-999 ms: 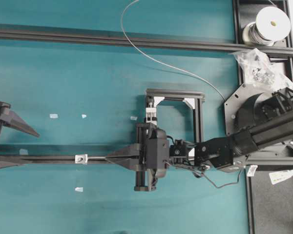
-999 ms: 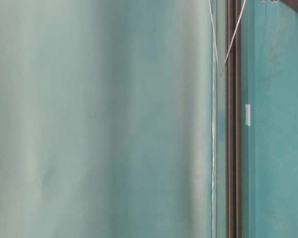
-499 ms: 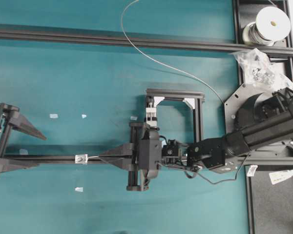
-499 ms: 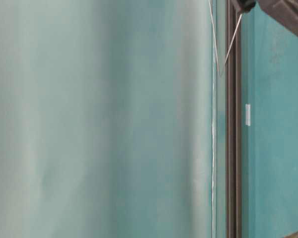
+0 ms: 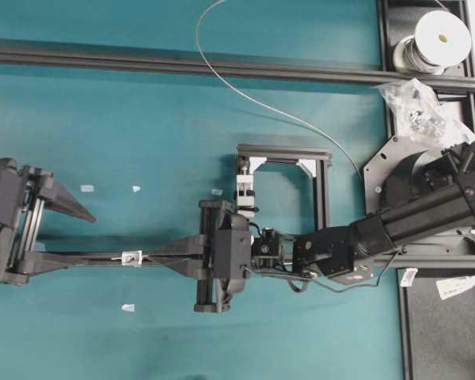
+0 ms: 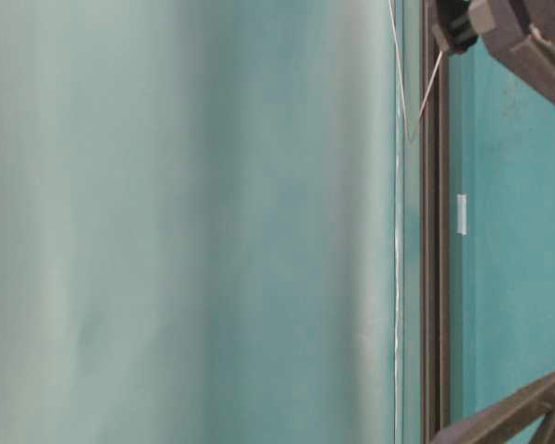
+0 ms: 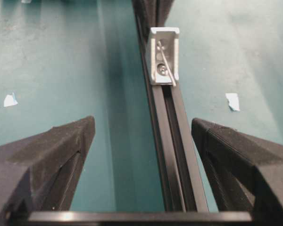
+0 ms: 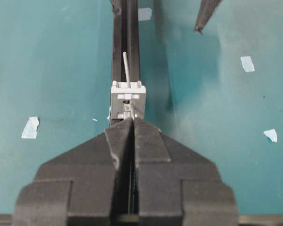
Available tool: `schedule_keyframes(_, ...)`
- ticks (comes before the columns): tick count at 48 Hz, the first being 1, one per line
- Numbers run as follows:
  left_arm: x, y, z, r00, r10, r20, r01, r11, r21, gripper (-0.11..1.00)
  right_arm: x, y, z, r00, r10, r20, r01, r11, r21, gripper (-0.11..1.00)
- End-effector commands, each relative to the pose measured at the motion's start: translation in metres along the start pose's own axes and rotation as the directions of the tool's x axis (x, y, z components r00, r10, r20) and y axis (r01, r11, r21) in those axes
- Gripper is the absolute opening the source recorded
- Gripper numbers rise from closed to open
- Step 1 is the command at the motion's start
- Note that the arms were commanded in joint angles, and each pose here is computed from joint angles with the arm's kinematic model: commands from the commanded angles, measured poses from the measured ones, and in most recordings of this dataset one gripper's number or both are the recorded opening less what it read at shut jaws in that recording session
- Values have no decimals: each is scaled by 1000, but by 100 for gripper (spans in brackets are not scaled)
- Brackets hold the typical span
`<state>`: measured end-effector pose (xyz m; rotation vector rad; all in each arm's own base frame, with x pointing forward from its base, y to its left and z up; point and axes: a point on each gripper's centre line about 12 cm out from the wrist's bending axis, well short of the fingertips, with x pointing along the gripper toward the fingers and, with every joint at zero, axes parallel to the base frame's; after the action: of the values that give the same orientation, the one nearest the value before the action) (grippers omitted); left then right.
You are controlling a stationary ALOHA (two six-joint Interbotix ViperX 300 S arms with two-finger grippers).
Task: Insert the wire through the hole in the metal fitting.
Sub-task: 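Move the left gripper right to the wire tip beyond the fitting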
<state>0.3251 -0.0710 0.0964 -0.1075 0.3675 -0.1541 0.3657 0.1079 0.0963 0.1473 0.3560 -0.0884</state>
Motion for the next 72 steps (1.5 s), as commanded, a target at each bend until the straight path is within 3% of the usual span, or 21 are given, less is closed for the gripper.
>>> schedule_keyframes(1,6,0,9,1000,1,19,-1,1000,-6,76,3,0,11,999,-1,33,1,1000,14,-1)
schedule_keyframes(46,31,4,17,1000,17,24,-16,1000,-19,76,4,0,12,999,-3,35,2,1000,17,-1)
schedule_keyframes(61,30,4,11,999,22,-28,-24,996,-88,76,4,1,13,999,-2,35,1,1000,18,-1)
schedule_keyframes(72,37,3,18,1000,20,-24,-22,995,-97,76,4,1,13,999,-2,35,1,1000,18,-1)
